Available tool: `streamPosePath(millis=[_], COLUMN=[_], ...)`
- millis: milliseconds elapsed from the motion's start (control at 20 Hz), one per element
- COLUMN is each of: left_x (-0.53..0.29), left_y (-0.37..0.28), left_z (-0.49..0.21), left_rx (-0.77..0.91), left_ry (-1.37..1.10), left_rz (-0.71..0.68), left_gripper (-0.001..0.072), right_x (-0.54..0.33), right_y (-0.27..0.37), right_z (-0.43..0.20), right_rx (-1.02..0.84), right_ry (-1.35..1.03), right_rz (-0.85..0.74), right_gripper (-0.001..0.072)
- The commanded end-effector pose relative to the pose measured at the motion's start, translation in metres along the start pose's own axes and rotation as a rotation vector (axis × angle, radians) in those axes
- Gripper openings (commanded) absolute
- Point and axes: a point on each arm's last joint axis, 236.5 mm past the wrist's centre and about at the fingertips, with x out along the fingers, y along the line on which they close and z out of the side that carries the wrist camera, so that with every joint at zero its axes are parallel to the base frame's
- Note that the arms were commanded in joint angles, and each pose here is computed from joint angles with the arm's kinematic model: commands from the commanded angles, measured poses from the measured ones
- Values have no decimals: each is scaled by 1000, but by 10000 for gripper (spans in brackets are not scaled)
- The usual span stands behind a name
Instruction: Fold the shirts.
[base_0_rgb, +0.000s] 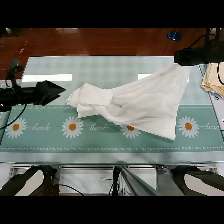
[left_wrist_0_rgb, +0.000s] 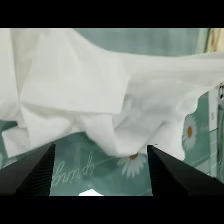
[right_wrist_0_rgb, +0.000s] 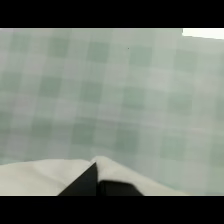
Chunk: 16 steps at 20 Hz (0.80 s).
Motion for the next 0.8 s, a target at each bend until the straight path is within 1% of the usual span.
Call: streamPosePath(millis=[0, 200, 350, 500, 650, 750], left_x=[9, 34, 67, 92, 103, 107], left_y=[30, 43, 62, 79, 95, 101], left_z=[-30, -38, -60, -80, -73, -60], left_rx=[106, 137, 99, 96, 88, 138], left_ry=[139, 204, 320, 413, 385, 333], left_rz=[150, 165, 165, 163, 193, 213], left_gripper=[683, 683, 682, 682, 681, 681], right_x=[0, 1, 4, 10, 13, 14], right_y=[-1, -2, -2, -3, -3, -3], right_z=[1, 1, -1, -6, -10, -11], right_rx=[3, 3, 7, 13, 15, 16], right_ry=[-5, -5, 4, 25, 47, 48], right_rz=[-5, -7, -6, -5, -3, -3], right_gripper=[20, 20, 20, 20, 20, 20])
